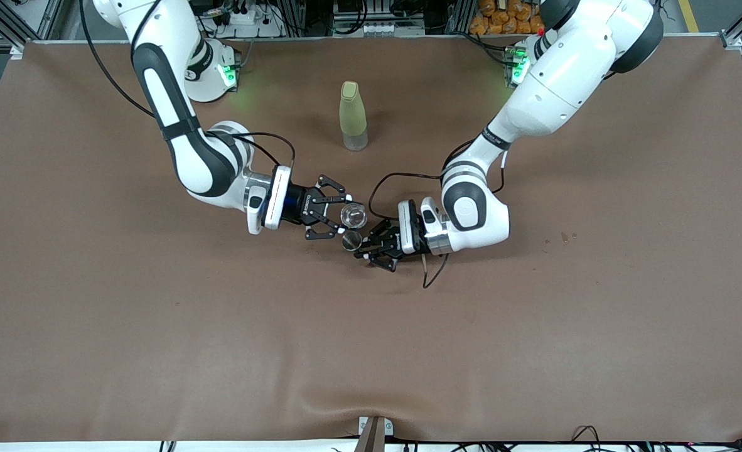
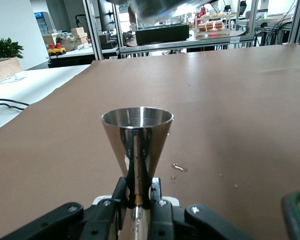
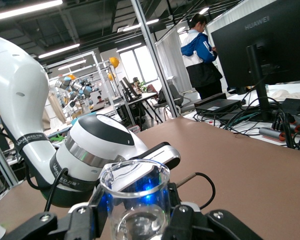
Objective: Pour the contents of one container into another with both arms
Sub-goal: 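Tilt the beaker with the right gripper over the jigger's cup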
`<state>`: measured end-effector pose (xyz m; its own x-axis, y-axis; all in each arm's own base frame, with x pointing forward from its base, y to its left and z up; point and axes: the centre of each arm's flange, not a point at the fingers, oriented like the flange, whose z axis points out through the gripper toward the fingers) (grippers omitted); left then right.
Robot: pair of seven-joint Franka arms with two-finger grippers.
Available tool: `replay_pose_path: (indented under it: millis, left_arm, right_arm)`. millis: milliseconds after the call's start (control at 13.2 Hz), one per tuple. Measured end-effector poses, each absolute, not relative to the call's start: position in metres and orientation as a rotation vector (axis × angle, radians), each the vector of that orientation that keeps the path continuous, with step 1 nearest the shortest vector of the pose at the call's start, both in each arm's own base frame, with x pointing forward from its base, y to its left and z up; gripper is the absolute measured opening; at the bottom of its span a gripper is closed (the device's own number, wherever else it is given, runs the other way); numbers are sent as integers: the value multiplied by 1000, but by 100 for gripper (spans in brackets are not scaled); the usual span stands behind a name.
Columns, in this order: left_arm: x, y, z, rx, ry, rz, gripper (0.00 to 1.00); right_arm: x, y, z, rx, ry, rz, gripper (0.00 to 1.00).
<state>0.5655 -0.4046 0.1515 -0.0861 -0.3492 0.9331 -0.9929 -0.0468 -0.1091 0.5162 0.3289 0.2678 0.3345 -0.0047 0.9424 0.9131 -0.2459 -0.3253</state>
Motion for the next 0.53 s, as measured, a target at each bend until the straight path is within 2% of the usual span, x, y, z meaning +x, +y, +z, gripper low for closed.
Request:
replay_pose_path:
  millis: [530]
  left_arm:
    - [572, -392, 144, 1480, -1540, 1161, 22]
  right_arm:
    - [498, 349, 261, -1559, -623, -1098, 50]
